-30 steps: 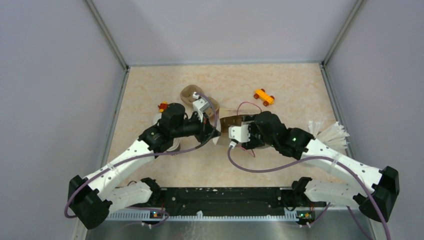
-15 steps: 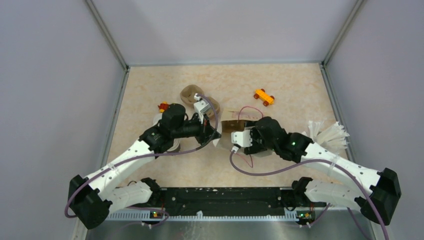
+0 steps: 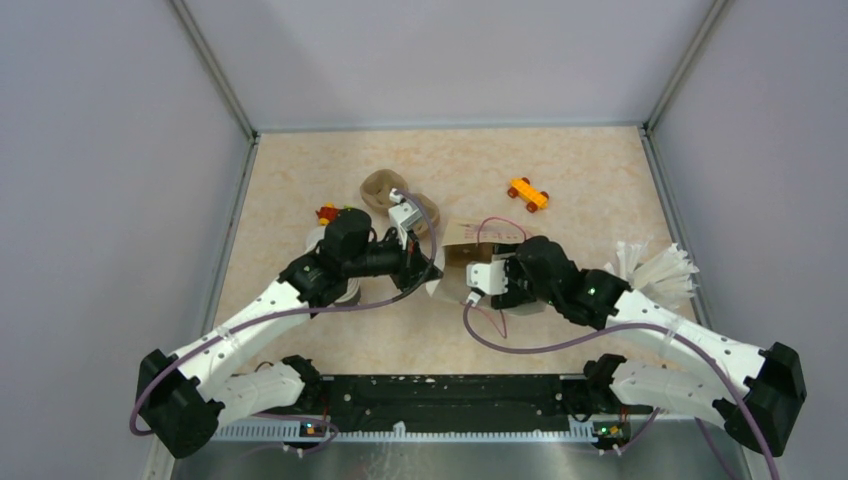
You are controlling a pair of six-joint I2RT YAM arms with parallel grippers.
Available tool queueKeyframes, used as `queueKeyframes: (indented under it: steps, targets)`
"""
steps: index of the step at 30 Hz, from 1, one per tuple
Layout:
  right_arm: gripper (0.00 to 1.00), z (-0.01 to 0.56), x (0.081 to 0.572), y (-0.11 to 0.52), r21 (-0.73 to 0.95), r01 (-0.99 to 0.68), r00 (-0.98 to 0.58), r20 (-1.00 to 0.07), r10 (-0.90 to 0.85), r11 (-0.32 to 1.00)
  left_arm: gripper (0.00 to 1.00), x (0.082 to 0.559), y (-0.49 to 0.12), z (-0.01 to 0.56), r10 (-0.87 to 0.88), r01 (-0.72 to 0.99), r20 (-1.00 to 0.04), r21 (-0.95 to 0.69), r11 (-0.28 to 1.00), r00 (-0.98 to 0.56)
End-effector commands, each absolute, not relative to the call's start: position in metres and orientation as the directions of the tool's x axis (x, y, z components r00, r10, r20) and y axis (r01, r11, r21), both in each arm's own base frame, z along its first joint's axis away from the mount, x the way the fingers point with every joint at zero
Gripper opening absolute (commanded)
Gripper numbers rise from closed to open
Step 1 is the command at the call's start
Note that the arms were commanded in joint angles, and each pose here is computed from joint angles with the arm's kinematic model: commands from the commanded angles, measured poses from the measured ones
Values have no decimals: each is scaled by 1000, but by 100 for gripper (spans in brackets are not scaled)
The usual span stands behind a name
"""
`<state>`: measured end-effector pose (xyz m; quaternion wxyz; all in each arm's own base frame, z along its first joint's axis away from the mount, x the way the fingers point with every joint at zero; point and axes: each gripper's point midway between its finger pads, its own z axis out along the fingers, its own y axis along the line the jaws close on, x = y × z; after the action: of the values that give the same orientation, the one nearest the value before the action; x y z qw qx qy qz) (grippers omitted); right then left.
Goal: Pack the takeout coffee
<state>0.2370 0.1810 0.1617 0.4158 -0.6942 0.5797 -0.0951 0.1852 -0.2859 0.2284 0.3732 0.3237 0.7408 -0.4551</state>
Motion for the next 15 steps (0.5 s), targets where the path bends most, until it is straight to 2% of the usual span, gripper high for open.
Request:
queueKeyframes:
  steps: [1, 6, 15]
  targets:
    - [56, 167, 247, 178, -705, -704, 264, -373, -890, 86, 2, 183, -291, 238, 121, 849, -872, -418, 323, -475]
    - [60, 169, 249, 173, -707, -698, 235, -378, -895, 115, 2, 184, -292, 241, 120, 852, -875, -412, 322, -469]
    - [56, 156, 250, 168, -694, -713, 217, -355, -909, 101, 3, 186, -293, 242, 118, 850, -875, -411, 328, -469]
